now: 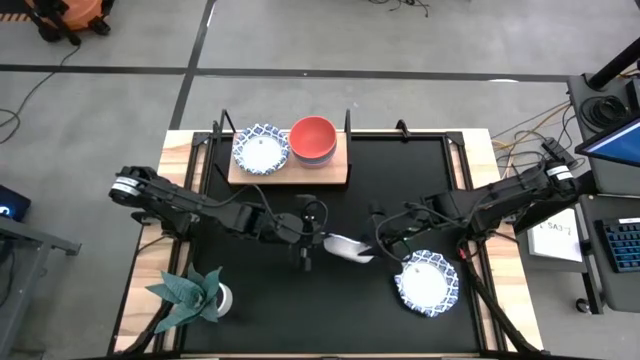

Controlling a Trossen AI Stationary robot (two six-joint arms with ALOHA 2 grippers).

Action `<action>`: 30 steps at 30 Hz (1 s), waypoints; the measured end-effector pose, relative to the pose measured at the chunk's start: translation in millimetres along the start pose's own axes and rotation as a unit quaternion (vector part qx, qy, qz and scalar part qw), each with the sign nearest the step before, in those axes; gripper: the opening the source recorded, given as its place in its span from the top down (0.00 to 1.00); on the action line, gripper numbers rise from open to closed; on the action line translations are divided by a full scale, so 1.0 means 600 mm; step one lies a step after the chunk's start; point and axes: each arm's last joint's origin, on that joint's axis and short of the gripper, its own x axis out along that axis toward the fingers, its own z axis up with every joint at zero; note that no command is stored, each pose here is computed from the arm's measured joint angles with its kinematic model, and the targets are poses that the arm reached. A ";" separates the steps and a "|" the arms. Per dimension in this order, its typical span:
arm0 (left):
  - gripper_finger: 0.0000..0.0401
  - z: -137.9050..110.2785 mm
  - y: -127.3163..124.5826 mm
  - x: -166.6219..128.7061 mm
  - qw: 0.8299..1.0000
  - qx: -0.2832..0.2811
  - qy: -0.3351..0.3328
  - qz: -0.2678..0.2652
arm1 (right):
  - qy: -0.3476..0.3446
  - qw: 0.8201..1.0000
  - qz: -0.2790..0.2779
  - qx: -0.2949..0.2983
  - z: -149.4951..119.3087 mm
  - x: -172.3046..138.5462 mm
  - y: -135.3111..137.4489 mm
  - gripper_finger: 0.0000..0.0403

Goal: Place and stack bowls onto a shelf
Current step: Stack the white patterned bowl on top of the white patterned bowl

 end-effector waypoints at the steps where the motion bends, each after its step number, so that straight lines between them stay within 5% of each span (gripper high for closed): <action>1: 1.00 -0.001 0.000 -0.001 1.000 0.001 0.003 -0.001 | -0.004 1.000 0.001 -0.002 0.001 -0.003 0.000 0.58; 7: 1.00 0.002 0.003 -0.030 1.000 0.009 0.013 -0.008 | -0.043 0.999 0.006 -0.008 0.021 -0.038 0.007 0.48; 13: 1.00 0.012 0.025 -0.109 1.000 -0.006 0.011 0.006 | -0.099 0.995 0.015 -0.025 0.035 -0.098 0.014 0.47; 26: 1.00 -0.005 0.108 -0.285 0.968 0.003 0.014 0.250 | -0.135 0.989 0.016 -0.051 0.037 -0.140 0.017 0.47; 30: 1.00 -0.015 0.129 -0.309 0.938 0.009 0.040 0.345 | -0.118 0.992 0.014 -0.050 0.034 -0.127 0.016 0.47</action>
